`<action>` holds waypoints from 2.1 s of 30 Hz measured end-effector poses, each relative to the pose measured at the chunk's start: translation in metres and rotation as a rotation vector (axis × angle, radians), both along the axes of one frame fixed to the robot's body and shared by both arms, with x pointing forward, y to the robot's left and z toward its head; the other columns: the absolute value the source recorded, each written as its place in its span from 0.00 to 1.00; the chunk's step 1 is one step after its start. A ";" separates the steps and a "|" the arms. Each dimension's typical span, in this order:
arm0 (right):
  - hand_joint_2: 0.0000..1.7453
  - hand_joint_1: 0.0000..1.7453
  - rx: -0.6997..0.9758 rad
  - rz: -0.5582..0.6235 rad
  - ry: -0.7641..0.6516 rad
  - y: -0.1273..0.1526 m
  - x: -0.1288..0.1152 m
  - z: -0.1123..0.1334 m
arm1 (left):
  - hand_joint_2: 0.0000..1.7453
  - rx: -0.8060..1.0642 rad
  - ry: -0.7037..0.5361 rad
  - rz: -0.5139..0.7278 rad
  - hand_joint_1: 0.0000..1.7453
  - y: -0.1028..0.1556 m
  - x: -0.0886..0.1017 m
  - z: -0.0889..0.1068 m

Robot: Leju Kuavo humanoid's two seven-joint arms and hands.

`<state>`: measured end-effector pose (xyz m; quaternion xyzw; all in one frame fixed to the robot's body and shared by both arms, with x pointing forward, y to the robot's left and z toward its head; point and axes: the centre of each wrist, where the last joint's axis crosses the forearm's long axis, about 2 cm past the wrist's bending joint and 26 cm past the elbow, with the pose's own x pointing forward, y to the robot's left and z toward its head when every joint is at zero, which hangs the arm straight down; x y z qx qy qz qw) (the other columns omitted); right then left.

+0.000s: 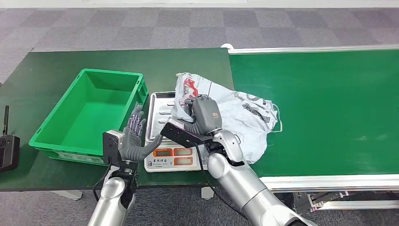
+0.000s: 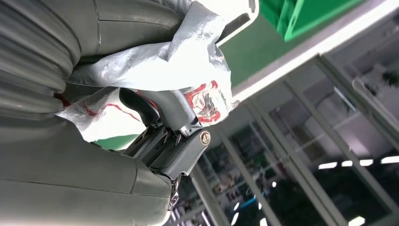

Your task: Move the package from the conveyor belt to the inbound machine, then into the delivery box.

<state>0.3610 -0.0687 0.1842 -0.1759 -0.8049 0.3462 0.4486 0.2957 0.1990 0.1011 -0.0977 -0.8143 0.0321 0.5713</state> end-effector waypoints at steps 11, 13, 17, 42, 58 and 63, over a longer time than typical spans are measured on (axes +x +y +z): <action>1.00 1.00 0.000 0.061 0.087 0.002 -0.001 -0.004 | 1.00 0.015 -0.009 0.038 0.00 0.001 0.000 0.000; 1.00 1.00 0.005 0.094 0.120 0.003 0.000 -0.004 | 1.00 0.023 -0.010 0.051 0.00 0.001 0.000 0.001; 1.00 1.00 0.000 0.161 0.167 0.004 0.005 -0.003 | 1.00 0.044 -0.019 0.083 0.00 0.002 0.003 0.003; 1.00 0.00 0.233 0.301 0.257 0.016 0.020 0.016 | 1.00 0.151 -0.061 0.114 0.00 0.017 0.033 0.017; 1.00 0.00 0.228 0.378 0.255 0.025 0.024 0.032 | 1.00 0.156 -0.093 0.117 0.00 0.018 0.033 0.025; 1.00 0.00 0.259 0.465 0.270 0.028 0.025 0.037 | 1.00 0.155 -0.093 0.113 0.00 0.018 0.033 0.025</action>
